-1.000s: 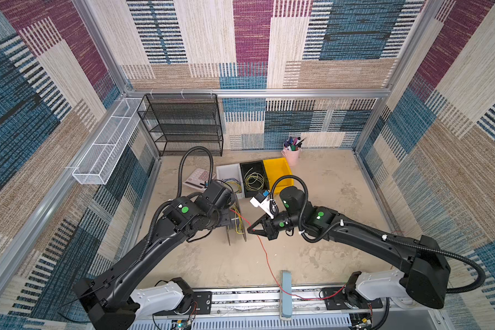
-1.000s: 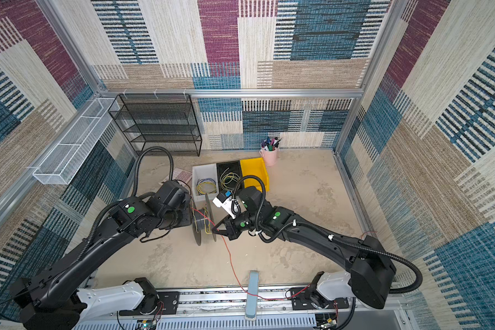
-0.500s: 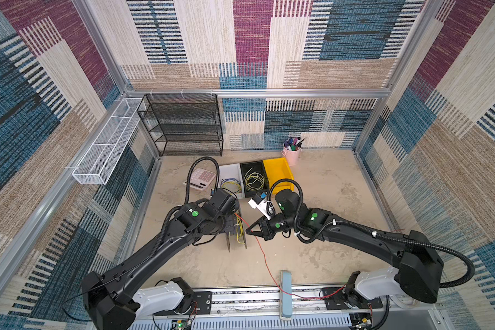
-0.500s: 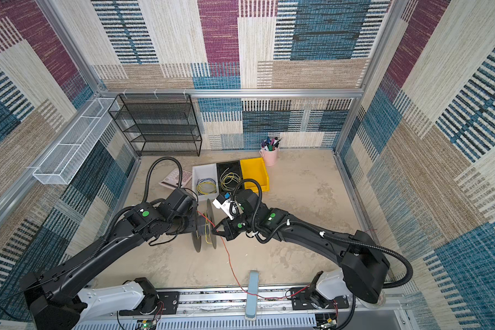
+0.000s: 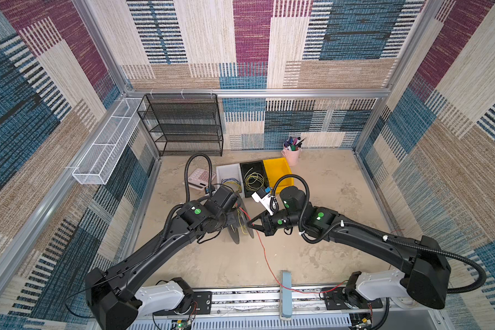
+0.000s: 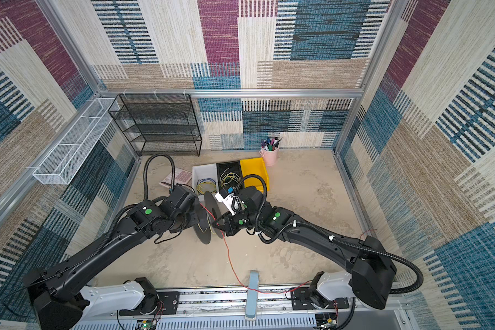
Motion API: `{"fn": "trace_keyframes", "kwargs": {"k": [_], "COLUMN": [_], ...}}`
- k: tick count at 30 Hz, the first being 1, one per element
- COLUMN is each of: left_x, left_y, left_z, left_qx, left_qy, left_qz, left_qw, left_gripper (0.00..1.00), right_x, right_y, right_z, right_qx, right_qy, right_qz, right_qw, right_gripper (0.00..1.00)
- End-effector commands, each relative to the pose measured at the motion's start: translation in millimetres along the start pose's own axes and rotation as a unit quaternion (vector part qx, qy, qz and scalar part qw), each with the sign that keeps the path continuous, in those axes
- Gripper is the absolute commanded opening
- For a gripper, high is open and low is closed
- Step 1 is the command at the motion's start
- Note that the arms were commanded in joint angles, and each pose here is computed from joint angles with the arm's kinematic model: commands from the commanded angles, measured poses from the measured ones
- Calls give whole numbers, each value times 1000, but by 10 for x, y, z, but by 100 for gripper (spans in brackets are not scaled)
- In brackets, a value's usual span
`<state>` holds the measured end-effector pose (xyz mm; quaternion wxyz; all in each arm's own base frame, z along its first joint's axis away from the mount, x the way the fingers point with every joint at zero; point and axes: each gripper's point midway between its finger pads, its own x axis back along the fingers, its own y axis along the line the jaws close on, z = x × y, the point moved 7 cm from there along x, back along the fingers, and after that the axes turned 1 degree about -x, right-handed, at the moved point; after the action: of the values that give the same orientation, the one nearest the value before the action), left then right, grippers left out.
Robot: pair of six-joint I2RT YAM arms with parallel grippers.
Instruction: Wrap the cables
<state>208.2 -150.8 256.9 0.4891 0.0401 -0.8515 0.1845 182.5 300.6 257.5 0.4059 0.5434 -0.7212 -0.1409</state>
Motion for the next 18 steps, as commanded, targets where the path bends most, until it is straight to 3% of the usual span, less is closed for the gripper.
{"fn": "trace_keyframes", "kwargs": {"k": [1, 6, 18], "left_x": [22, -19, -88], "left_y": [-113, -212, -227], "left_z": [-141, -176, -133], "left_qx": [43, 43, 56], "left_qy": [-37, -28, -12], "left_qz": [12, 13, 10], "left_qw": [998, 999, 998], "left_gripper": [0, 0, 0], "right_x": [-10, -134, -326], "right_y": [-30, -139, -336], "right_z": [52, 207, 124], "right_qx": [-24, -46, -67], "right_qy": [-9, -4, -69], "right_qz": [-7, -20, 2], "right_qw": [1000, 999, 995], "right_gripper": [0, 0, 0]}}
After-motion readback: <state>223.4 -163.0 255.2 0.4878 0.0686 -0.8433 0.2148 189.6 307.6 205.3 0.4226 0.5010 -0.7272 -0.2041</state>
